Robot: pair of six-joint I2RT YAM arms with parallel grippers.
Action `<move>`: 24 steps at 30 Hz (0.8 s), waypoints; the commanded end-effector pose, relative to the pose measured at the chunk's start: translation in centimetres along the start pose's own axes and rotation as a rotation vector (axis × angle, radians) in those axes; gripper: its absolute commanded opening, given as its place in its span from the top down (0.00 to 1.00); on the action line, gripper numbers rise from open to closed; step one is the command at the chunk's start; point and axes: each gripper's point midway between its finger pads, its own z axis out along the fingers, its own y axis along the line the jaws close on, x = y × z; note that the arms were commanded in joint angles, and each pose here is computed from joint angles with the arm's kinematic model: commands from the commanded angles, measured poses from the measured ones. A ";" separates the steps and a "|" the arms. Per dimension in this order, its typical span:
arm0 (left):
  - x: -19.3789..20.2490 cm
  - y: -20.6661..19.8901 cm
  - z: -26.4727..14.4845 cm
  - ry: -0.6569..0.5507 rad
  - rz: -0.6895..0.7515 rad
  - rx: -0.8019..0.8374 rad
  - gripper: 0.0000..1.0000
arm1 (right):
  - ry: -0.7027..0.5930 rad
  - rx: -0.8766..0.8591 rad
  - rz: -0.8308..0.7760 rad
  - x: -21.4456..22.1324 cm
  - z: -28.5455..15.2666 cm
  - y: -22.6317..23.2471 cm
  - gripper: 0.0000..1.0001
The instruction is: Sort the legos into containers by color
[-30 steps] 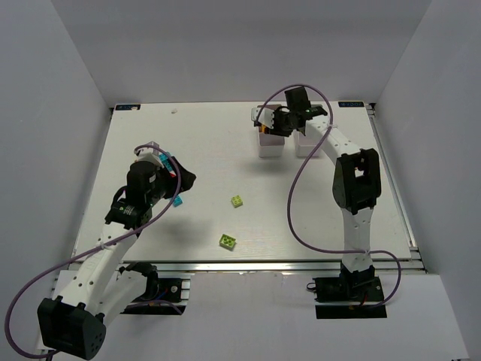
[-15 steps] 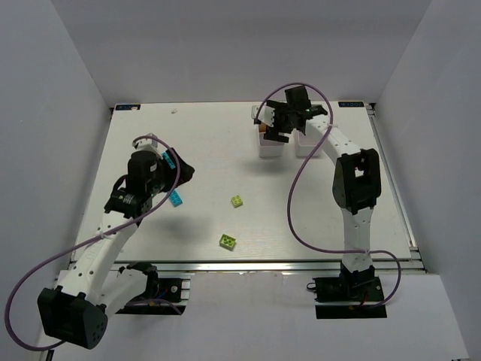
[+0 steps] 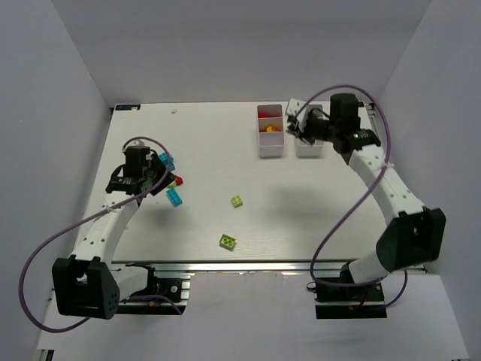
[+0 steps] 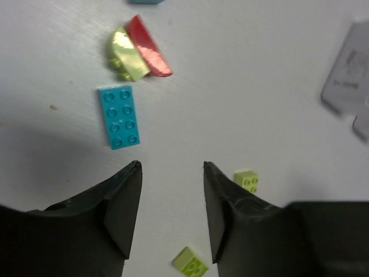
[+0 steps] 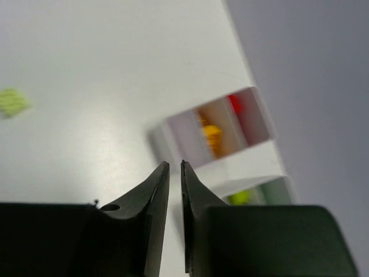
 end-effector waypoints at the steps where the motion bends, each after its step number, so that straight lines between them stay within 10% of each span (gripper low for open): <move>1: 0.7 2.9 1.2 0.057 -0.072 -0.089 0.39 | -0.127 -0.231 0.148 -0.9 -1.3 8.5 0.81; 3: -0.5 3.9 1.7 0.023 -0.110 -0.112 0.16 | -0.154 -0.228 0.186 -1.1 -2.3 10.3 0.52; 6: -3.9 5.7 2.9 -0.055 -0.197 -0.140 0.11 | -0.164 -0.251 0.241 -1.2 -3.2 12.1 0.30; 24: -15.4 13.1 15.8 -0.115 -0.213 -0.548 0.15 | -0.181 -0.234 0.272 -1.2 -3.9 13.0 0.30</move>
